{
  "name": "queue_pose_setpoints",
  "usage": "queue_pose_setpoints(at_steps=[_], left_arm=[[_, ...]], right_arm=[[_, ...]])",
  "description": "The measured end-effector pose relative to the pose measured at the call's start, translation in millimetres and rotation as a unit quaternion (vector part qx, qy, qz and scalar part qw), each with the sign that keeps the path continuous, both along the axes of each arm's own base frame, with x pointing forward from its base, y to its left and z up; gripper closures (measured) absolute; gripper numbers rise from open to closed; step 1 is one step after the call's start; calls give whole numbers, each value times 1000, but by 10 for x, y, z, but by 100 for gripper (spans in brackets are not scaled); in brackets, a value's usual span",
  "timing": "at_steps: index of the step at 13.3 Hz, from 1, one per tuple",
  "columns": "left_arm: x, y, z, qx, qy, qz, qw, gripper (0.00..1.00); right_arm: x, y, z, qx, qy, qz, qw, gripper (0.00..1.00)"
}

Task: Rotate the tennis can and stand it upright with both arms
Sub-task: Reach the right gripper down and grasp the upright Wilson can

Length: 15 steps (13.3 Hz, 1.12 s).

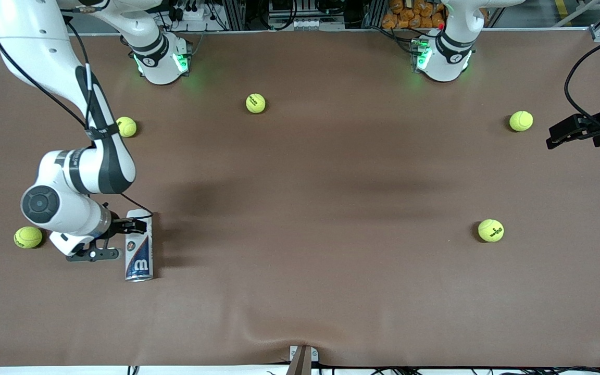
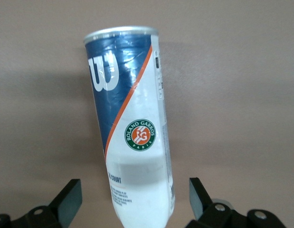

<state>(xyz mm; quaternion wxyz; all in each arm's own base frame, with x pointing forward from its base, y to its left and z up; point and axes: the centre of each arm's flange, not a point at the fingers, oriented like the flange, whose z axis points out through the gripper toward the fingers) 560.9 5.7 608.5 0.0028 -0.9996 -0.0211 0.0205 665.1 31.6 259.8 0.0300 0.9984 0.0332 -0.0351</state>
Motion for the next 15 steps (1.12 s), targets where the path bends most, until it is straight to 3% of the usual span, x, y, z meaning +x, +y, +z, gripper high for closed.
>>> queue_pose_setpoints(at_steps=[12, 15], left_arm=[[0, 1, -1, 0, 0, 0, 1000, 0], [0, 2, -1, 0, 0, 0, 1000, 0]], right_arm=[[26, -29, -571, -26, -6, 23, 999, 0], [23, 21, -589, -25, -6, 28, 999, 5]])
